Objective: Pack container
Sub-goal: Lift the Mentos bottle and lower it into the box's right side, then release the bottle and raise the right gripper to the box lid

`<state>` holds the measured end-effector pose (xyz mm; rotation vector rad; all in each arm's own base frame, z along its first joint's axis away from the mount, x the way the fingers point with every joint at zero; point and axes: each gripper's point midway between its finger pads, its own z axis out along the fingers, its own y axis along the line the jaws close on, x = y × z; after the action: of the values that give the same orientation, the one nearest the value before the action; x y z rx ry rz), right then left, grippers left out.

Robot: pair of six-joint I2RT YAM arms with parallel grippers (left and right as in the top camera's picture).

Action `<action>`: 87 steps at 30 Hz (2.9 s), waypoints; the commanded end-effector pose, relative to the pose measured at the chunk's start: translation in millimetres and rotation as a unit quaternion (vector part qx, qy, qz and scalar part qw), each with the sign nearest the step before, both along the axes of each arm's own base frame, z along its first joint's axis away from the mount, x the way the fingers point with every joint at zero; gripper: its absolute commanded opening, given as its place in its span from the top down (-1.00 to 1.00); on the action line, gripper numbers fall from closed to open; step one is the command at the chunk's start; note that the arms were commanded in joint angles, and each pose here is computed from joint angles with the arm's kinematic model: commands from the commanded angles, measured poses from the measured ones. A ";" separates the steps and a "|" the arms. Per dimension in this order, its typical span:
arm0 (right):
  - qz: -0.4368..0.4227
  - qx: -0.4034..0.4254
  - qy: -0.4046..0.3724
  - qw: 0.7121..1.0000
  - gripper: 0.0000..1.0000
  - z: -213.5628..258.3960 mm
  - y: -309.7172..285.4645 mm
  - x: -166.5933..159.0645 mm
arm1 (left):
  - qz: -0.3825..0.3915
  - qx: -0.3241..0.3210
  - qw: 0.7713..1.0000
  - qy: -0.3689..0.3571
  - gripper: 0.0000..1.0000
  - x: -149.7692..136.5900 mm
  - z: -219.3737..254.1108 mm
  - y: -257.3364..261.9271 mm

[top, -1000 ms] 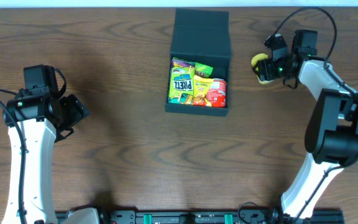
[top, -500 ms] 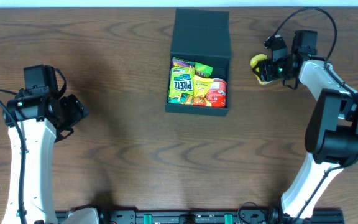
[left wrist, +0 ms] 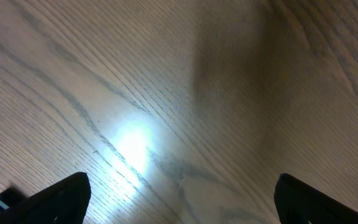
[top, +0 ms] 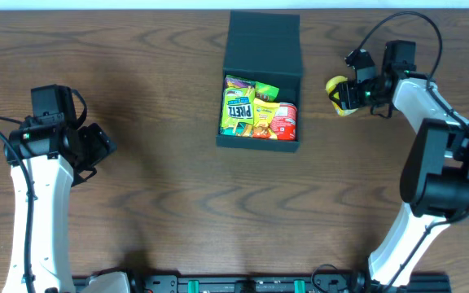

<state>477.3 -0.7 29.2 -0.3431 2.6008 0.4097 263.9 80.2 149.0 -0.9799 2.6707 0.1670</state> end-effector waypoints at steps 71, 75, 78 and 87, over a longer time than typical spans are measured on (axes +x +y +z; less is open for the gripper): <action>0.431 -0.150 -0.218 0.863 -0.14 60.5 176.7 -13.0 | -0.001 -0.004 1.000 0.005 -0.90 0.0 -2.1 0.3; 0.419 -0.182 -0.210 0.865 -0.34 58.0 166.2 -7.4 | -0.001 -0.004 1.000 0.005 -0.90 0.0 -2.1 0.3; 0.411 -0.202 -0.201 0.866 -0.87 55.3 158.9 -5.5 | -0.001 -0.004 1.000 0.005 -0.90 0.0 -2.1 0.3; 0.385 -0.201 -0.216 0.874 -0.99 76.1 161.2 2.8 | -0.001 -0.004 1.000 0.005 -0.91 0.0 -2.1 0.3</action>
<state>469.6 160.0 82.4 -1.5235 1.9958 0.0335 263.8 80.1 149.0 -0.9800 2.6712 0.1666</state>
